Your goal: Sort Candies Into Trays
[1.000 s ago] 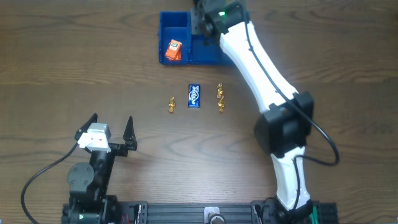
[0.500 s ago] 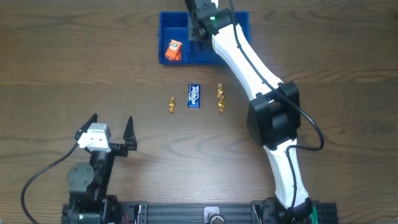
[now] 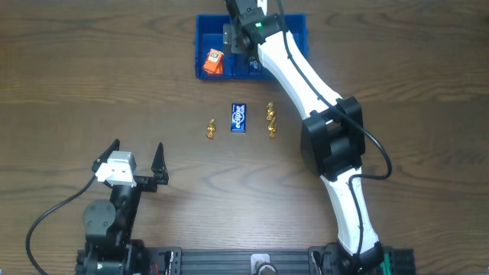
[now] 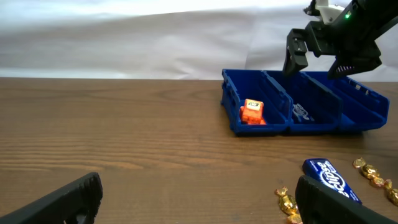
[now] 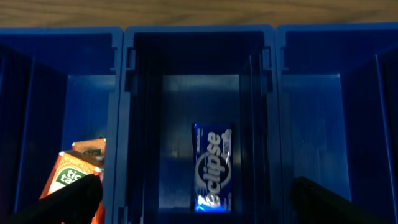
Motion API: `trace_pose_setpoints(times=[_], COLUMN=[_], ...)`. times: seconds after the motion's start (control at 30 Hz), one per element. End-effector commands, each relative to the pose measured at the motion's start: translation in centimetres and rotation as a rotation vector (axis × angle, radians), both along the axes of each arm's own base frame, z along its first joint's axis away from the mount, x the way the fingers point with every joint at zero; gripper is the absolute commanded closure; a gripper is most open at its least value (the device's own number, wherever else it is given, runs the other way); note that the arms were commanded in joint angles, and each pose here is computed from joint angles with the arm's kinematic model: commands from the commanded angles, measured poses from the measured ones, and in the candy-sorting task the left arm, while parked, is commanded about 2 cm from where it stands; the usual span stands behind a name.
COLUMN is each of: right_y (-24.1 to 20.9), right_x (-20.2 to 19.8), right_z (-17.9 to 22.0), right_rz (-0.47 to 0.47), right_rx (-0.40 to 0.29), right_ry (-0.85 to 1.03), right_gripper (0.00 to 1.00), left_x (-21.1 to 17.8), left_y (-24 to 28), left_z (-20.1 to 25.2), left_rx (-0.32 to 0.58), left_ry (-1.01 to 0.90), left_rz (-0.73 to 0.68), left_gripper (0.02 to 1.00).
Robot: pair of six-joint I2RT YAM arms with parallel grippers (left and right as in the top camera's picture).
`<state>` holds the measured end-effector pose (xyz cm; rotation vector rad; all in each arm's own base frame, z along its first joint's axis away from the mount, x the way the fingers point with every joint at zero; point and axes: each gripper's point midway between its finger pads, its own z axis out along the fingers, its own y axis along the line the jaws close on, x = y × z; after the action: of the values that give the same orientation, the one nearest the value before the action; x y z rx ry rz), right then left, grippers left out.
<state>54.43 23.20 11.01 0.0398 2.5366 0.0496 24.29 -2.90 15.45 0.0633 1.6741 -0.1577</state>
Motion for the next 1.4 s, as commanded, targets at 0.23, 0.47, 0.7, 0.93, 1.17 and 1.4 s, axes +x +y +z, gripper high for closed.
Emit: trace_pose_setpoints(times=[0.23, 0.47, 0.7, 0.93, 1.17, 1.4], right_y=[0.1, 2.4, 2.8, 2.7, 2.9, 2.9], right_x=[-1.6, -9.9, -16.4, -18.2, -18.1, -18.2], right_z=[4.6, 6.3, 1.3, -6.1, -10.6, -11.7], right_rz=[0.012, 0.131, 0.073, 0.052, 0.039, 0.024], right_rx=[-0.007, -0.069, -0.142, -0.144, -0.099, -0.093], right_ry=[0.029, 0.246, 0.504, 0.619, 0.614, 0.611], right_gripper=[0.001, 0.001, 0.001, 0.001, 0.001, 0.023], left_x=[-0.1, -0.1, -0.1, -0.1, -0.1, -0.1], left_y=[-0.1, -0.1, -0.1, -0.1, -0.1, -0.1], left_z=[-1.6, -1.6, -1.7, -1.6, -1.6, -1.7], left_rx=[0.016, 0.016, 0.016, 0.015, 0.015, 0.015], left_ry=[0.046, 0.046, 0.046, 0.046, 0.046, 0.046], left_rz=[-0.010, -0.010, -0.010, -0.010, -0.010, -0.010], left_gripper=[0.023, 0.020, 0.020, 0.020, 0.023, 0.023])
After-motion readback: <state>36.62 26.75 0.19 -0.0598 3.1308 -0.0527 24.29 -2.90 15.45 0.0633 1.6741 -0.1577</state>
